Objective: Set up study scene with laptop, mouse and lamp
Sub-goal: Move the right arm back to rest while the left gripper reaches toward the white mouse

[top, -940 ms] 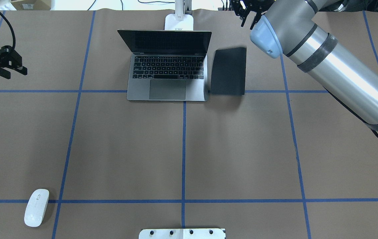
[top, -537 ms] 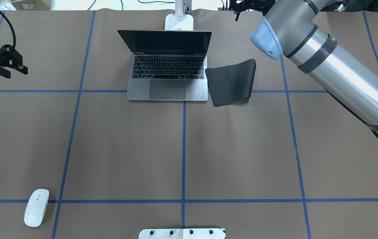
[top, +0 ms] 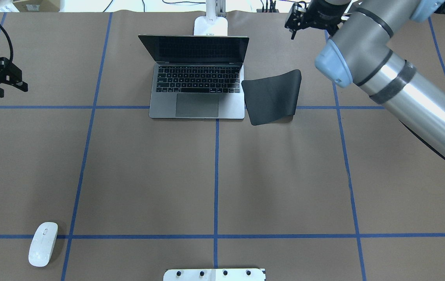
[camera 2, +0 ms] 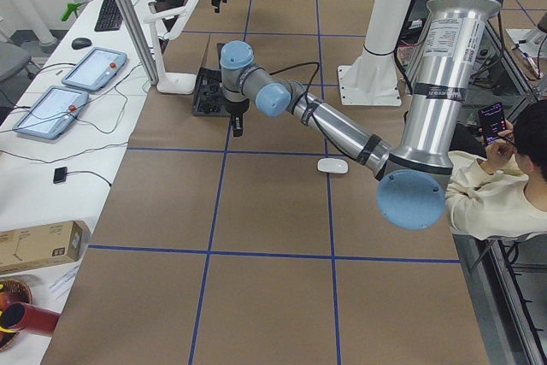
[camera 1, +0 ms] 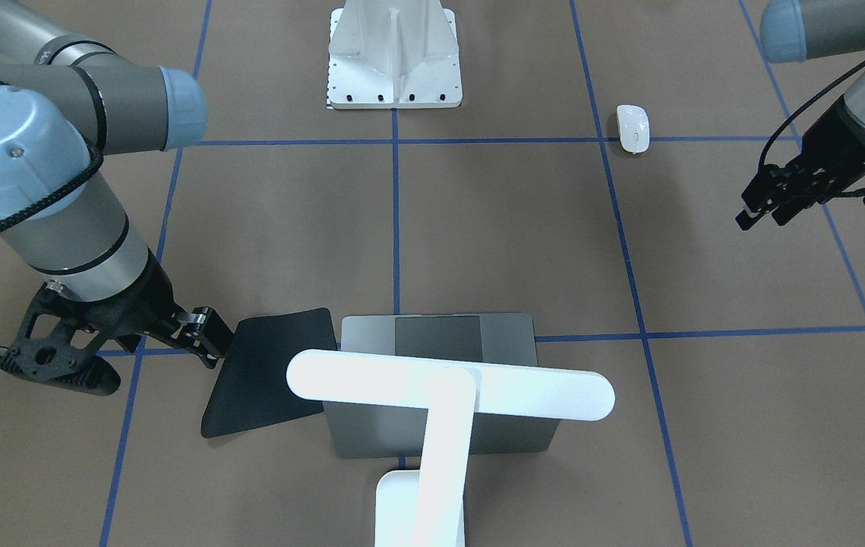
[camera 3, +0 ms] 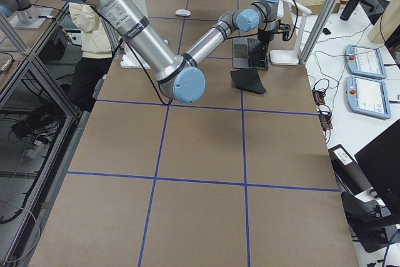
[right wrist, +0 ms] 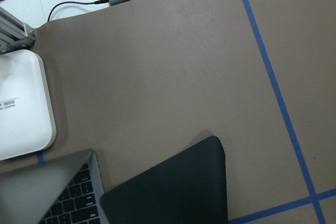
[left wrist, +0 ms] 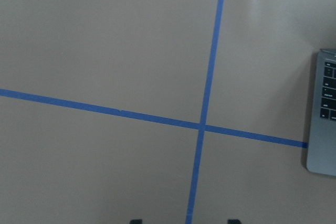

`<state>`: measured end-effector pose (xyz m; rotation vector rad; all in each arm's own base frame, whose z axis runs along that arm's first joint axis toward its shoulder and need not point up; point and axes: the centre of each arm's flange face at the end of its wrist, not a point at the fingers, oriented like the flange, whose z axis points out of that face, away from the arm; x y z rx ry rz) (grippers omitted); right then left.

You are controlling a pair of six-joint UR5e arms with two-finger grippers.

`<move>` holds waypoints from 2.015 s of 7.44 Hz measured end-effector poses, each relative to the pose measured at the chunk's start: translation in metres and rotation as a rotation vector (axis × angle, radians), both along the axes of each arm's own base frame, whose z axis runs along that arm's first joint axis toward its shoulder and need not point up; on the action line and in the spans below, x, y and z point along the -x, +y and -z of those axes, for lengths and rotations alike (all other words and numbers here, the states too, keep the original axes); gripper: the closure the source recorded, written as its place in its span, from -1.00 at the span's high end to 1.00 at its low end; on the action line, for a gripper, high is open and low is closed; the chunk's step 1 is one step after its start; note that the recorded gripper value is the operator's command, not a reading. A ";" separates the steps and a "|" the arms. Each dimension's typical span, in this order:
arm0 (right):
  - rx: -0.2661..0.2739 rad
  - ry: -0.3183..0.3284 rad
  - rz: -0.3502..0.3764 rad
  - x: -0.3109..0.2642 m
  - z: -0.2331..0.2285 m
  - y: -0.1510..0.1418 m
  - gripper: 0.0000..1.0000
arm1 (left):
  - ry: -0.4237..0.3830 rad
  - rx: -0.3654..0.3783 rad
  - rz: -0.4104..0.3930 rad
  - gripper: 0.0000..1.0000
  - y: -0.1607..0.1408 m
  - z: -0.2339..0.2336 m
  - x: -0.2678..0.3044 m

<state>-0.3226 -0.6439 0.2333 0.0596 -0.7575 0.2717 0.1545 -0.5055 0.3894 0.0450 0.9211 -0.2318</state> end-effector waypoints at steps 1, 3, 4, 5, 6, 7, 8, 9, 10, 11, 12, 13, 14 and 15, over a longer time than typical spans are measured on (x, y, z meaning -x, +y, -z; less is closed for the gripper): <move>-0.006 0.005 0.023 0.000 -0.013 0.014 1.00 | -0.011 0.019 0.001 1.00 0.011 -0.012 0.004; 0.004 0.012 0.058 0.009 -0.028 0.033 1.00 | -0.018 0.070 0.009 1.00 0.031 -0.025 0.003; 0.009 0.014 0.074 0.014 -0.035 0.043 1.00 | -0.021 0.096 0.016 1.00 0.039 -0.027 -0.005; 0.014 0.020 0.093 0.017 -0.048 0.054 1.00 | -0.037 0.099 0.007 1.00 0.051 -0.031 -0.017; 0.010 0.033 0.123 0.014 -0.066 0.067 1.00 | -0.050 0.082 -0.016 1.00 0.066 -0.036 -0.030; -0.009 0.052 0.172 0.001 -0.093 0.086 1.00 | -0.052 0.060 -0.047 1.00 0.082 -0.046 -0.041; -0.029 0.072 0.226 -0.017 -0.123 0.105 1.00 | -0.049 0.043 -0.078 1.00 0.099 -0.059 -0.047; -0.046 0.093 0.279 -0.039 -0.152 0.119 1.00 | -0.051 0.031 -0.102 1.00 0.113 -0.069 -0.053; -0.068 0.117 0.335 -0.066 -0.182 0.127 1.00 | -0.064 0.020 -0.120 1.00 0.123 -0.075 -0.061; -0.086 0.135 0.385 -0.093 -0.208 0.131 1.00 | -0.079 0.011 -0.142 1.00 0.131 -0.079 -0.073; -0.100 0.141 0.428 -0.121 -0.232 0.133 1.00 | -0.086 0.004 -0.168 1.00 0.139 -0.080 -0.085; -0.114 0.145 0.469 -0.149 -0.253 0.135 1.00 | -0.088 -0.002 -0.195 1.00 0.148 -0.081 -0.097; -0.125 0.150 0.508 -0.175 -0.268 0.136 1.00 | -0.088 -0.009 -0.217 1.00 0.160 -0.083 -0.111; -0.135 0.154 0.540 -0.194 -0.279 0.137 1.00 | -0.087 -0.018 -0.235 1.00 0.178 -0.088 -0.127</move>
